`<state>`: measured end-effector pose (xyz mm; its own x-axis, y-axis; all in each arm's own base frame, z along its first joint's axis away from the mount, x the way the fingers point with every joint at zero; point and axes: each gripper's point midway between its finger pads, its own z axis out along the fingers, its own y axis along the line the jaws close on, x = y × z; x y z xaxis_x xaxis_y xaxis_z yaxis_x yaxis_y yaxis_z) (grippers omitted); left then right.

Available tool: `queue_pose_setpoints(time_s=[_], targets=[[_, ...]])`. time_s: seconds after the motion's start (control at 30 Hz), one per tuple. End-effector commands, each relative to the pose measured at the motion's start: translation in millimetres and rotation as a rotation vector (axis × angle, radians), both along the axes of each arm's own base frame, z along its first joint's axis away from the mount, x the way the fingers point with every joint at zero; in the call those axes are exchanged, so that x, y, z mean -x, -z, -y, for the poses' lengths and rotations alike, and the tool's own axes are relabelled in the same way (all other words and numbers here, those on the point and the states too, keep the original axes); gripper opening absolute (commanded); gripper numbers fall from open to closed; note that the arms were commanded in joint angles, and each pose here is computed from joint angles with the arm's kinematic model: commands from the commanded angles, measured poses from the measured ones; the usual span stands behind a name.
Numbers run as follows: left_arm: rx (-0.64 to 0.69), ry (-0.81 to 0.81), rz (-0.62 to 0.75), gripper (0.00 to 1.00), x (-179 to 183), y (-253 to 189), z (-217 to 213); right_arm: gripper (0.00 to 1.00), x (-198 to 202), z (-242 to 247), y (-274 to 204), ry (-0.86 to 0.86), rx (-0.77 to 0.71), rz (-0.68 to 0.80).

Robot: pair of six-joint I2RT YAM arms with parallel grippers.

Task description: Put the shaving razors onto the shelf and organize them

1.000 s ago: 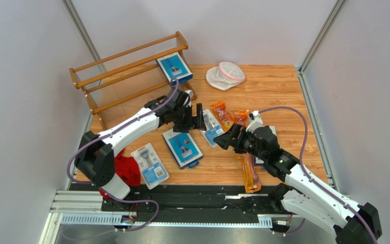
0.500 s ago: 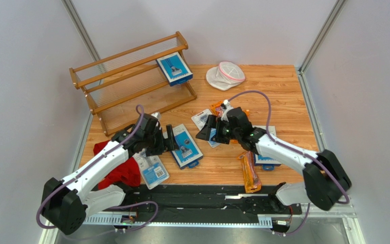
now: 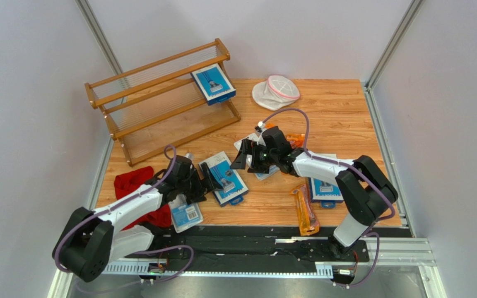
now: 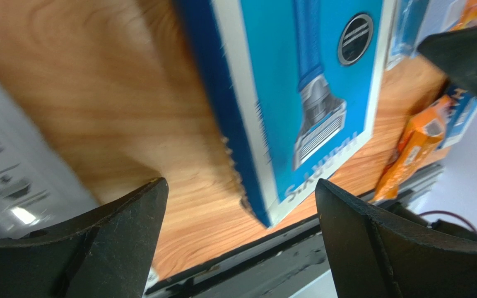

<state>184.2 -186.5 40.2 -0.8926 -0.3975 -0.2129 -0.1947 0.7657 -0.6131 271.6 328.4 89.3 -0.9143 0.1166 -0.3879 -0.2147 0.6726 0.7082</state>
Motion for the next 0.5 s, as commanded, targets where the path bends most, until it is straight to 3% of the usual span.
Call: queue_pose_setpoints(time_s=[0.0, 0.3, 0.47], targets=[[0.095, -0.047, 0.04, 0.98, -25.5, -3.6, 17.4, 0.91, -8.2, -12.1, -6.5, -0.013, -0.042, 0.003], [0.159, -0.136, -0.044, 0.95, -35.6, 28.6, 27.7, 0.88, 0.6, -12.9, 14.3, 0.006, -0.057, -0.082], [0.259, -0.208, 0.034, 0.92, -45.7, 29.8, 29.9, 0.87, 7.6, -18.0, 14.0, -0.002, -0.108, -0.088]])
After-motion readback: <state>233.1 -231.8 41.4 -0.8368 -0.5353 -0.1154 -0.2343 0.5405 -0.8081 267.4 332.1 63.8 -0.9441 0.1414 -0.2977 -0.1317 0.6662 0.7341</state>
